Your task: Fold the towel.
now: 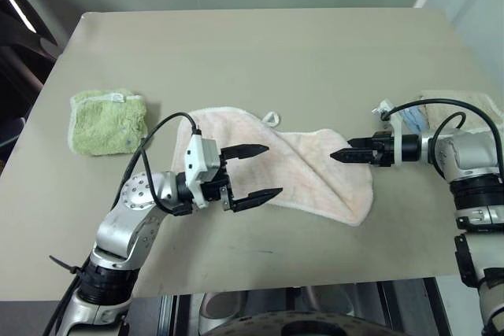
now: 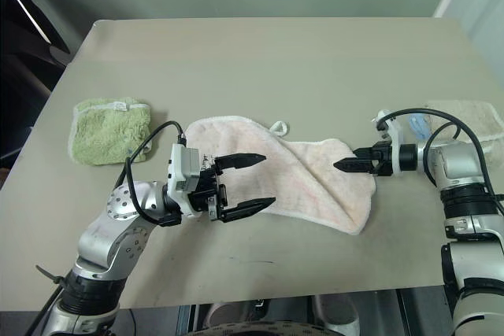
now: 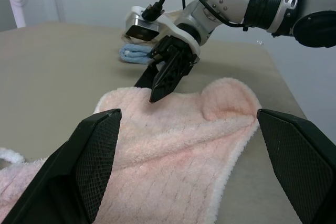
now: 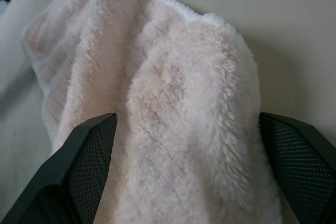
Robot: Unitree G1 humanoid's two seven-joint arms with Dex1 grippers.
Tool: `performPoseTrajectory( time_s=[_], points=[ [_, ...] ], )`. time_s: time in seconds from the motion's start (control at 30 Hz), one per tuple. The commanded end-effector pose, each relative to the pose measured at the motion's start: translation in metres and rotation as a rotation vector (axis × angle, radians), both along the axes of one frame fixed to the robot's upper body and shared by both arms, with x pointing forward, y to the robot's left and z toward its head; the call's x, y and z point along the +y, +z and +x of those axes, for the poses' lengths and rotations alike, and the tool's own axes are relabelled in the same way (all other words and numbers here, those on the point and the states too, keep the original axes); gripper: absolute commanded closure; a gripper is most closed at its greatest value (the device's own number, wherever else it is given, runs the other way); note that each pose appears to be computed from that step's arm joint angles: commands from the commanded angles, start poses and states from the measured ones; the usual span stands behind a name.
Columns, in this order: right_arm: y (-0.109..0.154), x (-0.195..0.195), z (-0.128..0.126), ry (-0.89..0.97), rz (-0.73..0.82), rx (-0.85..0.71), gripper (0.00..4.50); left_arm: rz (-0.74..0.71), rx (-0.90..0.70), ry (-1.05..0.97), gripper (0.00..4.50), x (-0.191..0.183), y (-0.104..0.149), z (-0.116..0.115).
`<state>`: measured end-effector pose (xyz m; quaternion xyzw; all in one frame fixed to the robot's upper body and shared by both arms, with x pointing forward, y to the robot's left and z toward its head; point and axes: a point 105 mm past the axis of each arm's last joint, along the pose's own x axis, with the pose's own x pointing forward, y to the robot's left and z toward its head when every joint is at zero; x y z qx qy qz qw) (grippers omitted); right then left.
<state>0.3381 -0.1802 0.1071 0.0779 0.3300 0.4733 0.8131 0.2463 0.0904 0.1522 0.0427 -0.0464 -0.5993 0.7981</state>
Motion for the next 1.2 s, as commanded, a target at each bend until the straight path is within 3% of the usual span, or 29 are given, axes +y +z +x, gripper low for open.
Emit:
performPoseTrajectory(
  time_s=[0.03, 0.43, 0.67, 0.9, 1.1, 1.2],
  points=[
    [0.013, 0.004, 0.010, -0.020, 0.062, -0.030, 0.39, 0.001, -0.044, -0.008, 0.00, -0.003, 0.007, -0.003],
    [0.027, 0.004, 0.018, -0.019, 0.082, -0.100, 4.40, -0.003, -0.046, 0.026, 0.00, 0.002, 0.006, 0.002],
    [0.053, 0.011, 0.004, 0.067, 0.067, -0.195, 4.48, -0.010, -0.069, 0.100, 0.00, 0.017, 0.011, 0.018],
    [0.099, 0.023, -0.012, 0.149, 0.031, -0.358, 4.48, -0.029, -0.123, 0.223, 0.00, 0.034, 0.032, 0.041],
    [0.115, 0.027, -0.023, 0.180, -0.005, -0.424, 4.48, 0.033, -0.204, 0.432, 0.00, 0.051, 0.045, 0.081],
    [0.124, 0.029, -0.034, 0.208, -0.001, -0.452, 4.48, 0.043, -0.203, 0.472, 0.00, 0.061, 0.048, 0.088]
  ],
)
